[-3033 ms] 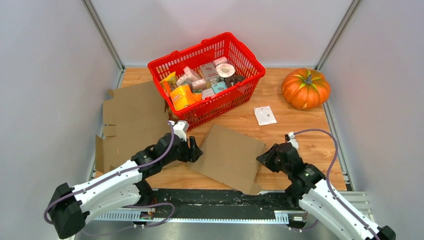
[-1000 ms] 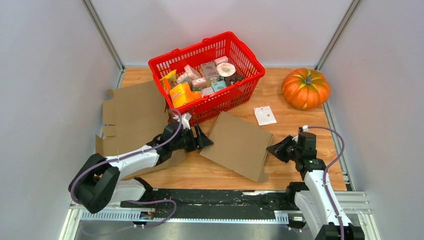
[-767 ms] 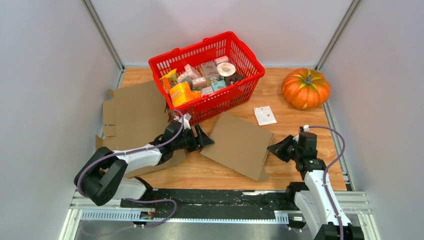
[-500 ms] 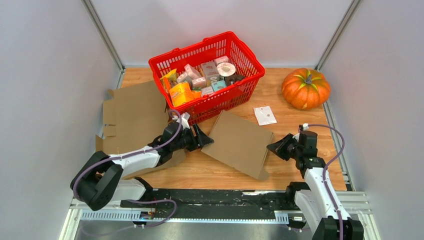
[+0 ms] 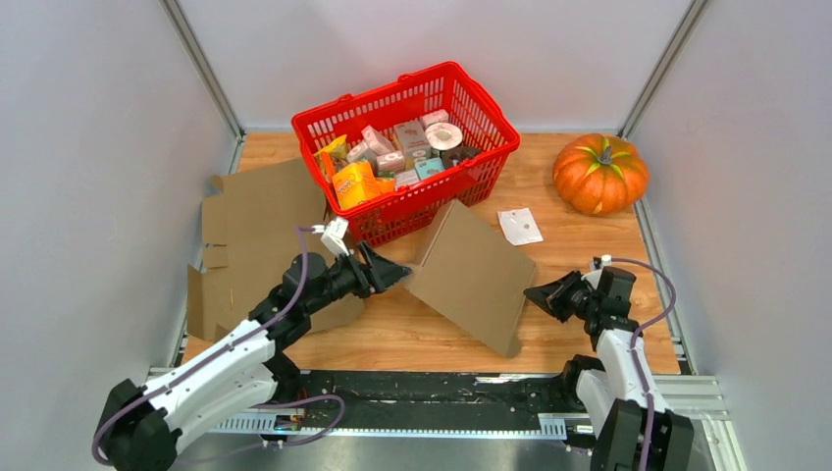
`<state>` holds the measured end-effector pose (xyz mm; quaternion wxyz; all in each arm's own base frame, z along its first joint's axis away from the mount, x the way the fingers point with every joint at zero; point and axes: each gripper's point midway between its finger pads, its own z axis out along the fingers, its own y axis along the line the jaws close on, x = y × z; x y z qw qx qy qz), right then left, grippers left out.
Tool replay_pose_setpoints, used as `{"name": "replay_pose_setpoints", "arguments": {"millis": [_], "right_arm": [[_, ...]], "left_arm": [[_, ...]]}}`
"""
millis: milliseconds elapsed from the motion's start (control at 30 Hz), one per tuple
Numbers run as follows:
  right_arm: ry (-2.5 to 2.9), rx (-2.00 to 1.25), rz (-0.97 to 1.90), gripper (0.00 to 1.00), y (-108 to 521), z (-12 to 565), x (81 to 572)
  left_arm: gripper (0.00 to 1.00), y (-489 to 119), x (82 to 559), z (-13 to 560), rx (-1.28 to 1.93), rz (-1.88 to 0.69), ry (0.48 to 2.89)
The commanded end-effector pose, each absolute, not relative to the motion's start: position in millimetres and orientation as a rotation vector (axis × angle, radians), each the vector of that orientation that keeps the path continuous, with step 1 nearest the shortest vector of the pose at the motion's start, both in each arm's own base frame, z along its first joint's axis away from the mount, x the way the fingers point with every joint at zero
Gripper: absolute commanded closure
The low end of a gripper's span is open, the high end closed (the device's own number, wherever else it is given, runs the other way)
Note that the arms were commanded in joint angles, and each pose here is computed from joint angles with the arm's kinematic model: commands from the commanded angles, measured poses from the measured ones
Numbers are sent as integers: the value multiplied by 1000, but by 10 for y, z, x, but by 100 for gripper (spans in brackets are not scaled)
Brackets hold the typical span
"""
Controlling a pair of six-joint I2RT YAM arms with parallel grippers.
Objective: Fold the paper box
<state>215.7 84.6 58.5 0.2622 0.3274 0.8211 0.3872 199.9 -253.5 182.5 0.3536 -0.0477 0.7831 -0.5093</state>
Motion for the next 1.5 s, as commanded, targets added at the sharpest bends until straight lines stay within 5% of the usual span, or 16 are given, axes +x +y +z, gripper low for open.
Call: {"name": "replay_pose_setpoints", "arguments": {"millis": [0, 433, 700, 1067, 1467], "right_arm": [[2366, 1001, 1168, 100, 988, 279, 1818], [2358, 954, 1132, 100, 945, 338, 1893], [2371, 966, 1117, 99, 923, 304, 1912], [2367, 953, 1111, 99, 917, 315, 1927], [2347, 916, 1126, 100, 932, 378, 1933]], "left_arm": [[13, -2335, 2028, 1693, -213, -1248, 2024], [14, -2658, 2153, 2106, 100, -1264, 1944], [33, -2620, 2411, 1982, 174, -886, 2108], [19, -2862, 2218, 2951, 405, -1112, 1974], [18, -3430, 2408, 2818, 683, -1163, 2140]]}}
